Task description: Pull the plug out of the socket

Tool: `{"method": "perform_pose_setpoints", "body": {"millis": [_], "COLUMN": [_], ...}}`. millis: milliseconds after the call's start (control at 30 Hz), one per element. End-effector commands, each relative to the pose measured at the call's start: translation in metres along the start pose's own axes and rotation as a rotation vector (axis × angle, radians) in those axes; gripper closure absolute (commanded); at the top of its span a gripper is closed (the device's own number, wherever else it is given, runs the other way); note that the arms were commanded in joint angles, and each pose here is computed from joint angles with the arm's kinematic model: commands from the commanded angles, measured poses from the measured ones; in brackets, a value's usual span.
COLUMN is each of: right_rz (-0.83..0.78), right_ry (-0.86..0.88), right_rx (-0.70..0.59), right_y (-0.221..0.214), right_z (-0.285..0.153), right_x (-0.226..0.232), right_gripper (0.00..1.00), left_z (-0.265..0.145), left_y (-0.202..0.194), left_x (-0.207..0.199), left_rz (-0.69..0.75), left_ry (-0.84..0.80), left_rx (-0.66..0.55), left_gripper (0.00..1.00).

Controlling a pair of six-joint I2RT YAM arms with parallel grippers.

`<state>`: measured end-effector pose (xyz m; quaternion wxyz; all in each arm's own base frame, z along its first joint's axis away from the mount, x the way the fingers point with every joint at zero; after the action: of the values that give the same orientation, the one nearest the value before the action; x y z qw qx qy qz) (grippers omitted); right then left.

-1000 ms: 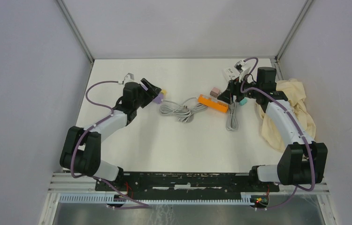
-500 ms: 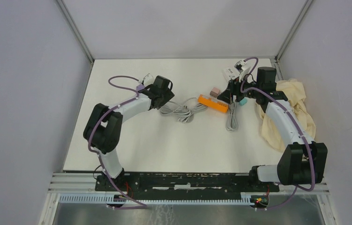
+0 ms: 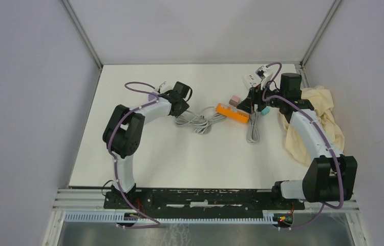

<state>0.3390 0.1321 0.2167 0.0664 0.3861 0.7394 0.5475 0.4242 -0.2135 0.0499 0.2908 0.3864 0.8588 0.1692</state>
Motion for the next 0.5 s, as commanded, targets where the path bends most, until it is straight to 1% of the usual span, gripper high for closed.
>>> {"method": "perform_pose_setpoints", "body": {"millis": [0, 33, 67, 133, 233, 300, 367, 467], "right_rz": [-0.048, -0.048, -0.049, -0.049, -0.048, -0.044, -0.035, -0.006], "right_ry": [0.017, 0.018, 0.018, 0.018, 0.022, 0.031, 0.042, 0.076], "right_rx": [-0.055, -0.054, -0.055, -0.056, -0.055, -0.056, -0.059, -0.065], "right_y": [0.018, 0.018, 0.019, 0.019, 0.018, 0.019, 0.019, 0.019], "right_z": [-0.005, -0.005, -0.005, -0.005, -0.005, -0.005, -0.005, -0.002], "right_x": [0.006, 0.006, 0.007, 0.007, 0.007, 0.009, 0.011, 0.014], "right_gripper": [0.31, 0.31, 0.3, 0.31, 0.3, 0.31, 0.31, 0.31], "left_z": [0.005, 0.003, 0.0, -0.012, -0.045, -0.074, -0.103, -0.15], "left_y": [0.017, 0.019, 0.021, 0.03, 0.053, 0.067, 0.075, 0.07], "left_x": [-0.011, -0.014, -0.017, -0.028, -0.047, -0.058, -0.068, -0.078], "left_rz": [-0.054, -0.053, -0.049, -0.025, 0.062, 0.125, 0.157, 0.189], "left_ry": [-0.037, -0.056, -0.078, -0.151, -0.284, -0.377, -0.493, -0.718], "left_rx": [-0.019, -0.022, -0.023, -0.041, -0.112, -0.162, -0.194, -0.2], "left_gripper": [0.57, 0.62, 0.71, 0.84, 0.95, 0.97, 0.97, 0.97]}}
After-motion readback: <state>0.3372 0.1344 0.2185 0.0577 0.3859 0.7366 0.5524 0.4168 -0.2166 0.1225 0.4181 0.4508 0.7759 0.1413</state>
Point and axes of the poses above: each gripper's point midway between its finger pads, its own z axis out along the fingers, its own x axis along the line the jaws close on, y = z × x, the point moved 1 cm from there along -z, back along the fingers, and after that the axes turned 1 degree about -z, right-handed, at the moved point
